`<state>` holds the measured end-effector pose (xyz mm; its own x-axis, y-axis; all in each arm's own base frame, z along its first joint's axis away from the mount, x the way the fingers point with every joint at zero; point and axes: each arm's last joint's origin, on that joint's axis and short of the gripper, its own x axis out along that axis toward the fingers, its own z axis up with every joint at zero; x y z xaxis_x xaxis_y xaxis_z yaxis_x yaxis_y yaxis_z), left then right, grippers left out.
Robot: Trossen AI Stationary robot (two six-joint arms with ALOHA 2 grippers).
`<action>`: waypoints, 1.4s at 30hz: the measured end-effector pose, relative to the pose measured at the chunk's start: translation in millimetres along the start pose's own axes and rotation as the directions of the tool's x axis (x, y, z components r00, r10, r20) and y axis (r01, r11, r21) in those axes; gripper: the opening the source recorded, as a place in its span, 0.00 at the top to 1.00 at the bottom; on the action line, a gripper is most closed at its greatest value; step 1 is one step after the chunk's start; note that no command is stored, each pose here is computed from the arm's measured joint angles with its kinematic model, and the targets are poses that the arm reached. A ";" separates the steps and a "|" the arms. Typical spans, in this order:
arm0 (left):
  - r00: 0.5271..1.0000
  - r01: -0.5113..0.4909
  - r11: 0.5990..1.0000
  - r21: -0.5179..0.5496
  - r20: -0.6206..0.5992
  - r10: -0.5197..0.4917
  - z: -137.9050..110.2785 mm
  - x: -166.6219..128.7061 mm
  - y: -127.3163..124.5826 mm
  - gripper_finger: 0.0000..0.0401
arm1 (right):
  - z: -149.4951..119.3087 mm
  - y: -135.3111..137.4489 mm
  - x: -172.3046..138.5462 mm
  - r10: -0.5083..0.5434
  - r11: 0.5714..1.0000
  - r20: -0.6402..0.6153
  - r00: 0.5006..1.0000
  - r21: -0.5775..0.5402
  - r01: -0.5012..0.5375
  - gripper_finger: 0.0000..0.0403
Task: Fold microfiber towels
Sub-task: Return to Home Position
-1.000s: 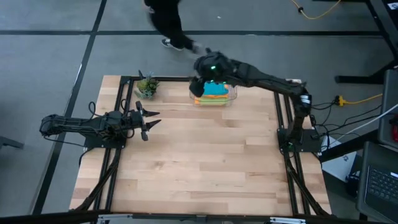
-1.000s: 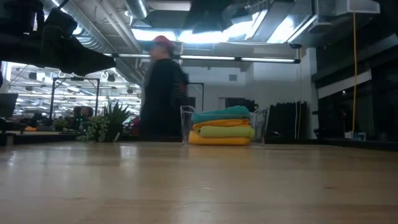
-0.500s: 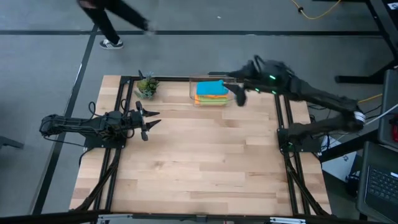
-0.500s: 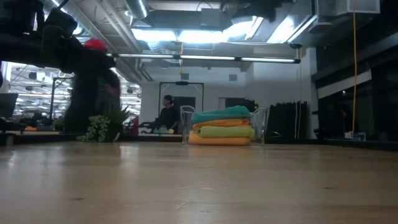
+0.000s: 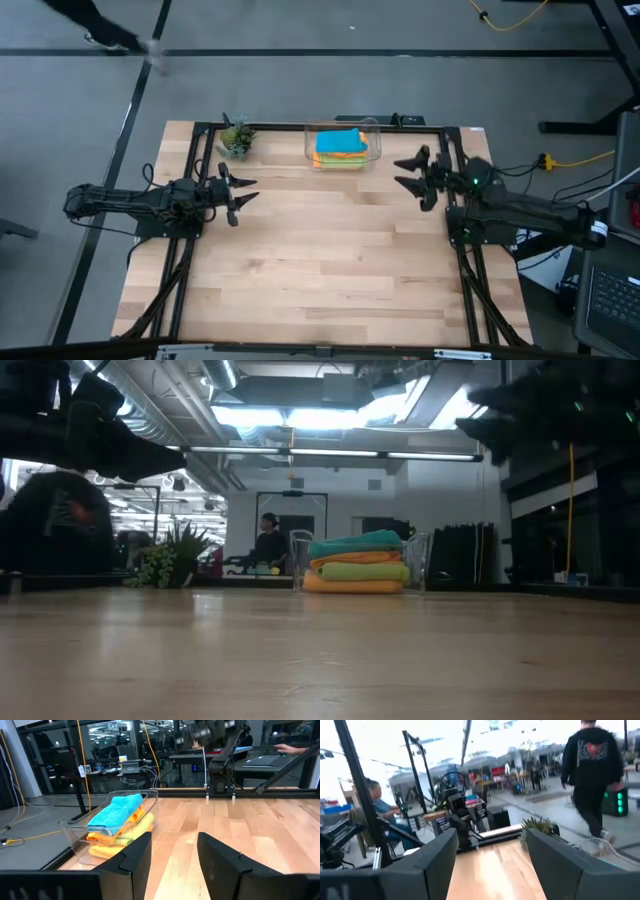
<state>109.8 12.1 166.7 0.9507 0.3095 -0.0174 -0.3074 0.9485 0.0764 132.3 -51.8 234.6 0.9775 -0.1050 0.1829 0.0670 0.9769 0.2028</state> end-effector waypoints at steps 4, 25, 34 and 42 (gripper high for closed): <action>1.000 0.000 1.000 0.000 0.000 0.000 0.0 0.0 0.0 0.62 | -41.3 -3.5 -22.2 0.019 1.000 0.047 0.999 -0.003 -0.019 0.40; 1.000 0.000 1.000 0.000 -0.001 0.000 -0.1 0.0 0.0 0.62 | -41.2 1.6 -23.0 0.177 0.983 0.016 0.984 -0.048 -0.176 0.40; 1.000 0.000 1.000 0.000 -0.001 0.000 -0.1 0.0 0.0 0.62 | -41.2 1.6 -23.0 0.177 0.983 0.016 0.984 -0.045 -0.176 0.40; 1.000 0.000 1.000 0.000 -0.001 0.000 -0.1 0.0 0.0 0.62 | -41.2 1.6 -23.0 0.177 0.983 0.016 0.984 -0.046 -0.176 0.40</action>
